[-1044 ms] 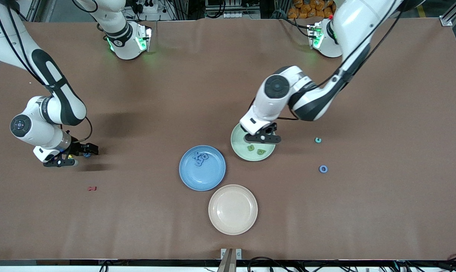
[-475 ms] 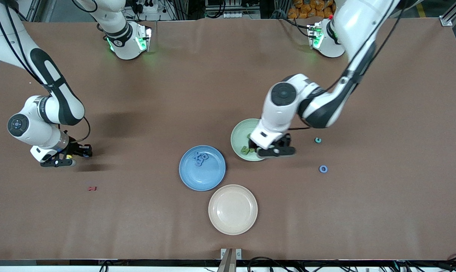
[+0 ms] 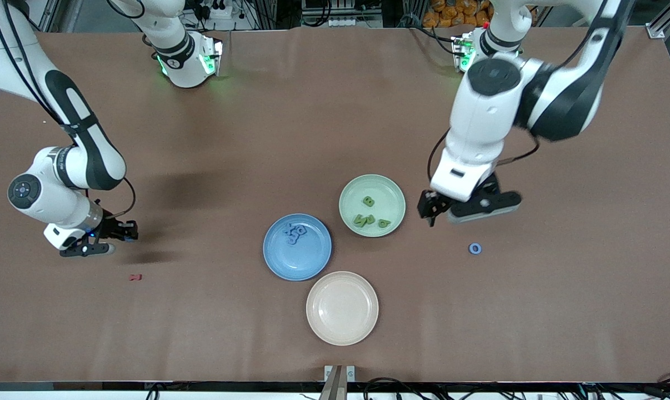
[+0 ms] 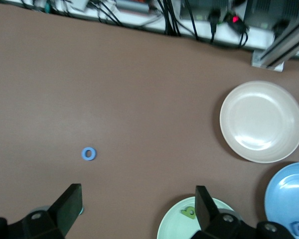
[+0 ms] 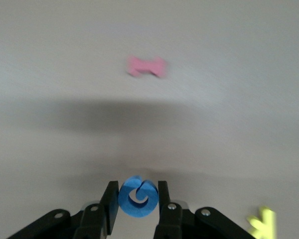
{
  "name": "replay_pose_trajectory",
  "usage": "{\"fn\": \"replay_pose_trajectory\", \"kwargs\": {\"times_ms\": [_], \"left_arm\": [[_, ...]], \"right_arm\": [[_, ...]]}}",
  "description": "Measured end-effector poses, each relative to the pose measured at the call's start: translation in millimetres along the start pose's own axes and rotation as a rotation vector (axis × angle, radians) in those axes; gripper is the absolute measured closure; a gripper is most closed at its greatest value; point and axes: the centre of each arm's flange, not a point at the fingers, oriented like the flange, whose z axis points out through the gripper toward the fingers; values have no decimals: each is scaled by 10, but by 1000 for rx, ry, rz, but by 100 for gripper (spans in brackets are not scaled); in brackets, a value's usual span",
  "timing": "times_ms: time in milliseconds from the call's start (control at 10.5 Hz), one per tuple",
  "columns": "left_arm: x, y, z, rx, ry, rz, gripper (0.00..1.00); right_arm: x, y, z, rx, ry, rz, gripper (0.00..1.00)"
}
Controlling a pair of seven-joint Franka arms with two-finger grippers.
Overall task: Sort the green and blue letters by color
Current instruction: 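Drop the blue G on the blue plate while the left gripper withdraws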
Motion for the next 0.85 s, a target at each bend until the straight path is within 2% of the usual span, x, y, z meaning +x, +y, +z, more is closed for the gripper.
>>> {"fn": "replay_pose_trajectory", "kwargs": {"times_ms": [95, 190, 380, 475, 664, 854], "left_arm": [[46, -132, -347, 8, 22, 4, 0], [88, -316, -646, 10, 15, 75, 0], [285, -859, -975, -38, -56, 182, 0], [418, -1192, -1015, -37, -94, 229, 0], [472, -1548, -1126, -73, -192, 257, 0], [332, -1582, -1291, -78, -257, 263, 0]], "right_arm": [[127, -242, -94, 34, 11, 2, 63], [227, -516, -154, 76, 24, 9, 63], [368, -1036, -232, 165, 42, 42, 63], [422, -1286, -274, 208, 49, 60, 63], [480, -1745, -336, 251, 47, 100, 63], [478, -2242, -373, 281, 30, 151, 63]]}}
